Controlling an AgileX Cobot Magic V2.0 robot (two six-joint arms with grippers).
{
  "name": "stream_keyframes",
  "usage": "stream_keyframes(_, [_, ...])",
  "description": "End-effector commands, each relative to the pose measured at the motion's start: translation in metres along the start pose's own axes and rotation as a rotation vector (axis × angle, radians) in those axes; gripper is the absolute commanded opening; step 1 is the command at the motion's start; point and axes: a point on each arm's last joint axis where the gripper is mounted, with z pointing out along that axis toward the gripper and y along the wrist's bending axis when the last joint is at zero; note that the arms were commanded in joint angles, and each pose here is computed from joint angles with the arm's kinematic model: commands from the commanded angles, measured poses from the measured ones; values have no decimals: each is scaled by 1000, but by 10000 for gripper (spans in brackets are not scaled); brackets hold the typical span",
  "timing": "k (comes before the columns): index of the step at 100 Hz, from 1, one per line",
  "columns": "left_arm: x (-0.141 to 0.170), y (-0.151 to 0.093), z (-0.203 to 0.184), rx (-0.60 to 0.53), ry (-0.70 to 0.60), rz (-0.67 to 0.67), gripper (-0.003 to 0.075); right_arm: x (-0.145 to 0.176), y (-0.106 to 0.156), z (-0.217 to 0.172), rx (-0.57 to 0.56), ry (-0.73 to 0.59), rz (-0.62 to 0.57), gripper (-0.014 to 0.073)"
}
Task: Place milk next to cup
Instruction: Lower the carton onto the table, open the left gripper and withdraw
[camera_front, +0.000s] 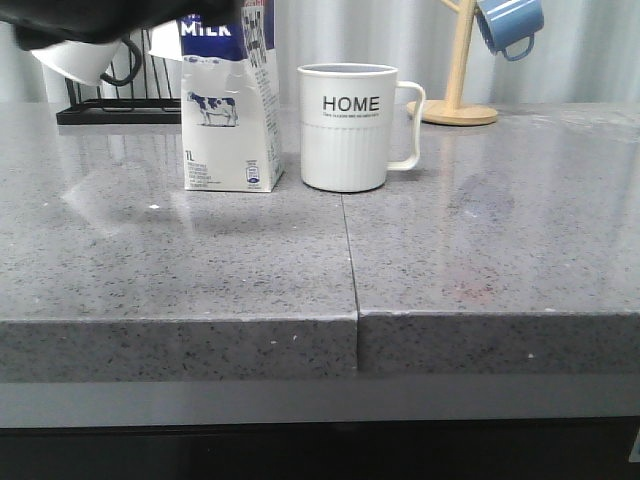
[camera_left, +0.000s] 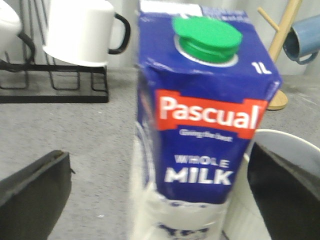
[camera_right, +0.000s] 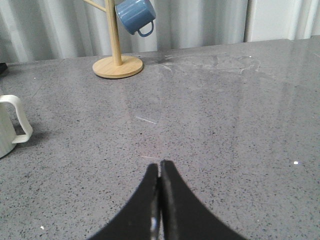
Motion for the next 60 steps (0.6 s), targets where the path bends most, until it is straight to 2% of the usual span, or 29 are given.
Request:
stream_keyframes(1, [-31, 14, -17, -10, -144, 21, 691, -14, 2, -1, -16, -90, -3, -68])
stream_keyframes(22, [-51, 51, -43, -7, -181, 79, 690, -14, 2, -1, -16, -90, -3, -68])
stream_keyframes(34, [-62, 70, -55, 4, -213, 55, 689, -14, 2, -1, -16, -90, -3, -68])
stream_keyframes(44, [-65, 88, -62, 7, -178, 21, 689, -14, 2, -1, -16, -90, -3, -68])
stream_keyframes(60, [-67, 114, -70, -66, -90, 40, 689, -14, 2, -1, -16, -90, -3, -68])
